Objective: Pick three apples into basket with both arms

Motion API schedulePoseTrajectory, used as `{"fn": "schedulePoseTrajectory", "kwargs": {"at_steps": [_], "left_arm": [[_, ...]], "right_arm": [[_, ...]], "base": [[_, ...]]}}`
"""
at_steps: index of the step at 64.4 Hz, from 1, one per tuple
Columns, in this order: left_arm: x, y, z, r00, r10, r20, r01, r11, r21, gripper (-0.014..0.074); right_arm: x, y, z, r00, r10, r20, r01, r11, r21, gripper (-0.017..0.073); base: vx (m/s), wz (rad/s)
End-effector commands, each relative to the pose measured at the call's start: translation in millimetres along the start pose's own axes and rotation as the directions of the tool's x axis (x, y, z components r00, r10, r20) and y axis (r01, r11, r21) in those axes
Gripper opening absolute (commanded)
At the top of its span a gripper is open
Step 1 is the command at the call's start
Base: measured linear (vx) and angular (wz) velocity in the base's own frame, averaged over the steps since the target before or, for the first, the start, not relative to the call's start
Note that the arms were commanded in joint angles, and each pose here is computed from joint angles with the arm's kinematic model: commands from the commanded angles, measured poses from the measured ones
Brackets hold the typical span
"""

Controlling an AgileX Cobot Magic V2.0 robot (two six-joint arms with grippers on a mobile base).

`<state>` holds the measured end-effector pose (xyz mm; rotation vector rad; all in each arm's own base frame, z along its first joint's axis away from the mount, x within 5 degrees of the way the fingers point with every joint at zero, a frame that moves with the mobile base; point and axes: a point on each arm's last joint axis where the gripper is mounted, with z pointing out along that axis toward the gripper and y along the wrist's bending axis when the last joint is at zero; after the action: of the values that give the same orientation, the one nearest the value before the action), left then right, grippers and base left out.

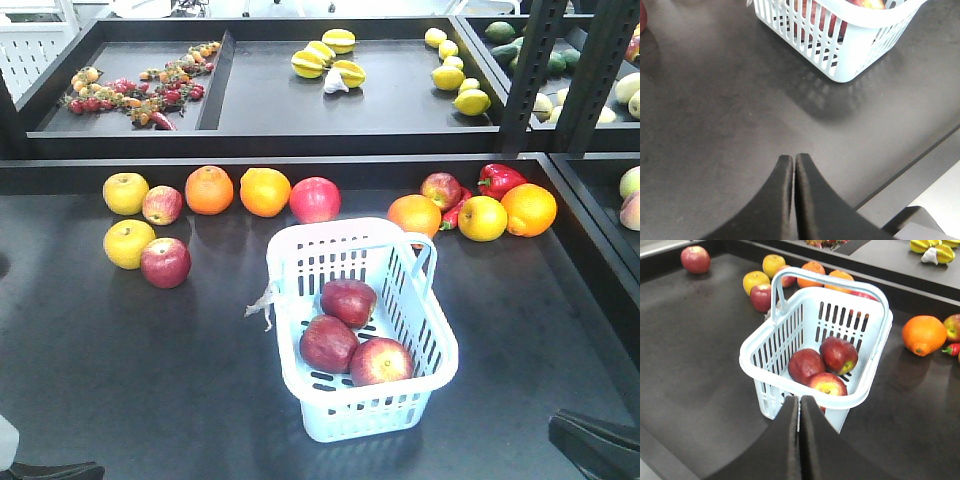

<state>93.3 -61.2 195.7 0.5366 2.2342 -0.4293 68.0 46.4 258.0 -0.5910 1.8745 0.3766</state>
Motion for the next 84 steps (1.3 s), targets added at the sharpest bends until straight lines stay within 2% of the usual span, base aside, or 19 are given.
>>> {"fn": "schedulePoseTrajectory", "kwargs": {"at_steps": [1,7,11,14,18,23,26,30,43,52,61,68,79,84], "left_arm": [[-15,0.8,-3,0.995,-0.018,0.101,0.02,1.0,-0.015,-0.0006],[-17,1.4,-3,0.991,-0.029,0.129,0.032,0.999,-0.019,-0.0006],[-19,1.3,-3,0.986,-0.064,0.151,0.067,0.998,-0.013,-0.0006],[-20,1.1,-4,0.981,-0.104,0.167,0.106,0.994,-0.003,-0.0006],[-23,0.8,-4,0.965,-0.179,0.191,0.179,0.984,0.018,-0.0006],[-24,-0.2,-4,0.938,-0.283,0.202,0.278,0.959,0.053,-0.0006],[-25,-0.8,-5,0.925,-0.324,0.201,0.316,0.946,0.068,-0.0006],[-25,-1.1,-5,0.916,-0.346,0.2,0.338,0.938,0.077,-0.0006],[-26,0.1,-5,0.915,-0.34,0.22,0.333,0.941,0.069,-0.0006],[-33,5.6,-7,0.909,-0.278,0.311,0.286,0.958,0.021,-0.0006],[-40,10.5,-10,0.883,-0.257,0.392,0.286,0.958,-0.015,-0.0006],[-39,10.2,-10,0.907,-0.173,0.385,0.206,0.978,-0.046,-0.0006],[-38,9.6,-9,0.916,-0.147,0.374,0.179,0.983,-0.051,-0.0006],[-38,8.3,-13,0.921,-0.052,0.387,0.088,0.993,-0.076,-0.0006]], "right_arm": [[-13,-3.4,-3,0.997,0.01,0.081,-0.013,0.999,0.035,-0.0003],[-13,-3.4,-3,0.997,0.01,0.081,-0.013,0.999,0.035,-0.0003],[-13,-3.4,-3,0.997,0.01,0.081,-0.013,0.999,0.035,-0.0003],[-13,-3.4,-3,0.997,0.01,0.081,-0.013,0.999,0.035,-0.0003],[-13,-3.4,-3,0.997,0.009,0.081,-0.012,0.999,0.035,-0.0003],[-13,-3.4,-3,0.997,0.009,0.081,-0.012,0.999,0.035,-0.0003],[-13,-3.4,-3,0.997,0.009,0.081,-0.012,0.999,0.035,-0.0003],[-13,-3.4,-3,0.997,0.009,0.081,-0.012,0.999,0.035,-0.0003],[-13,-3.4,-3,0.997,0.009,0.081,-0.012,0.999,0.035,-0.0003],[-13,-3.4,-3,0.997,0.009,0.081,-0.012,0.999,0.035,-0.0003],[-13,-3.4,-3,0.997,0.009,0.081,-0.012,0.999,0.035,-0.0003],[-13,-3.4,-3,0.997,0.009,0.081,-0.012,0.999,0.035,-0.0003],[-13,-3.4,-3,0.997,0.009,0.081,-0.012,0.999,0.035,-0.0003],[-13,-3.4,-3,0.997,0.009,0.081,-0.012,0.999,0.035,-0.0003]], "base": [[0.0,0.0],[0.0,0.0],[0.0,0.0],[0.0,0.0],[0.0,0.0],[0.0,0.0],[0.0,0.0],[0.0,0.0],[0.0,0.0],[0.0,0.0],[0.0,0.0],[0.0,0.0],[0.0,0.0],[0.0,0.0]]}}
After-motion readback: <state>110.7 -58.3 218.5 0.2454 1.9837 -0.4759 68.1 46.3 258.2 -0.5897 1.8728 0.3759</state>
